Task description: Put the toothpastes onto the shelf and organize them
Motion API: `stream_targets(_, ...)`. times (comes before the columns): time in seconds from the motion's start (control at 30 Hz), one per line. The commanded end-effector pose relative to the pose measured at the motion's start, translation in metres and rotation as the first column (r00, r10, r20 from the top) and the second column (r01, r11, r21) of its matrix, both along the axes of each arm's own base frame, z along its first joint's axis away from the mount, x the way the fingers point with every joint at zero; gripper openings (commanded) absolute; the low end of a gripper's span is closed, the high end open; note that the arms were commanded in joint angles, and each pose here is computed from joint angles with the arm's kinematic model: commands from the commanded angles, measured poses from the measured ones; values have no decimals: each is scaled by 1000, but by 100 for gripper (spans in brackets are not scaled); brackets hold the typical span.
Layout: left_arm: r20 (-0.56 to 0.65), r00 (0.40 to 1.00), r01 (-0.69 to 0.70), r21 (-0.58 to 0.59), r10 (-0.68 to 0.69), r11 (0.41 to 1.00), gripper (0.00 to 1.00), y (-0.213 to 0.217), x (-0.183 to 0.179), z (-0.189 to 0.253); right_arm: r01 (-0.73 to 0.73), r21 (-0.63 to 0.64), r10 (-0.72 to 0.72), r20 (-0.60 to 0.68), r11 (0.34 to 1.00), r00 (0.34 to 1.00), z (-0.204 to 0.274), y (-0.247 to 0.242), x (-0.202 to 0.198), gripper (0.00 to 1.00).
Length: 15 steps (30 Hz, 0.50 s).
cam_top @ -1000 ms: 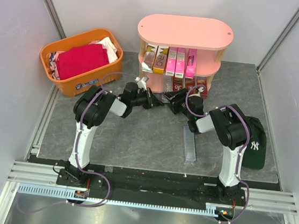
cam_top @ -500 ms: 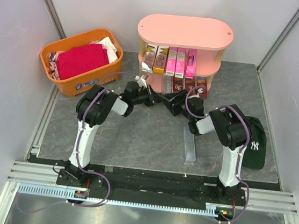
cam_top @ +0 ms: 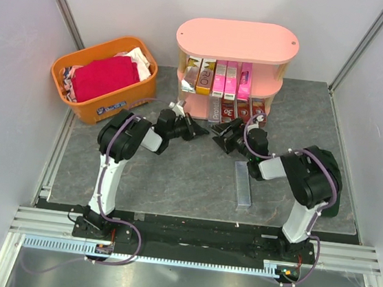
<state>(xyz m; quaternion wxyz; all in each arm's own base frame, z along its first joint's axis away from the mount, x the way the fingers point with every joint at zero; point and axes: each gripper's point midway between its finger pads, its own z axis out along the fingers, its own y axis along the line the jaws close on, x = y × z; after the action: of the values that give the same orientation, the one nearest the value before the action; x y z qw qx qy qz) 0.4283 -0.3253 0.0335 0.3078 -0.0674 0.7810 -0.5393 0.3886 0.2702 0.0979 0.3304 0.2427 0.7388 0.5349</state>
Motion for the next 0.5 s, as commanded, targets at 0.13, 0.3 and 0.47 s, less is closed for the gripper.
stream_targets(0.13,110,993,-43,-9,44,999,9,11,-6,41,-108,-283,104,-29,953,994,4,-13,-53,89)
stream_targets(0.3,146,988,-57,4,56,998,23,16,-11,56,-68,-573,57,-37,817,998,9,-61,-71,88)
stream_targets(0.47,161,986,-57,16,54,998,26,18,-13,61,-20,-759,-7,-32,651,999,11,-107,-80,88)
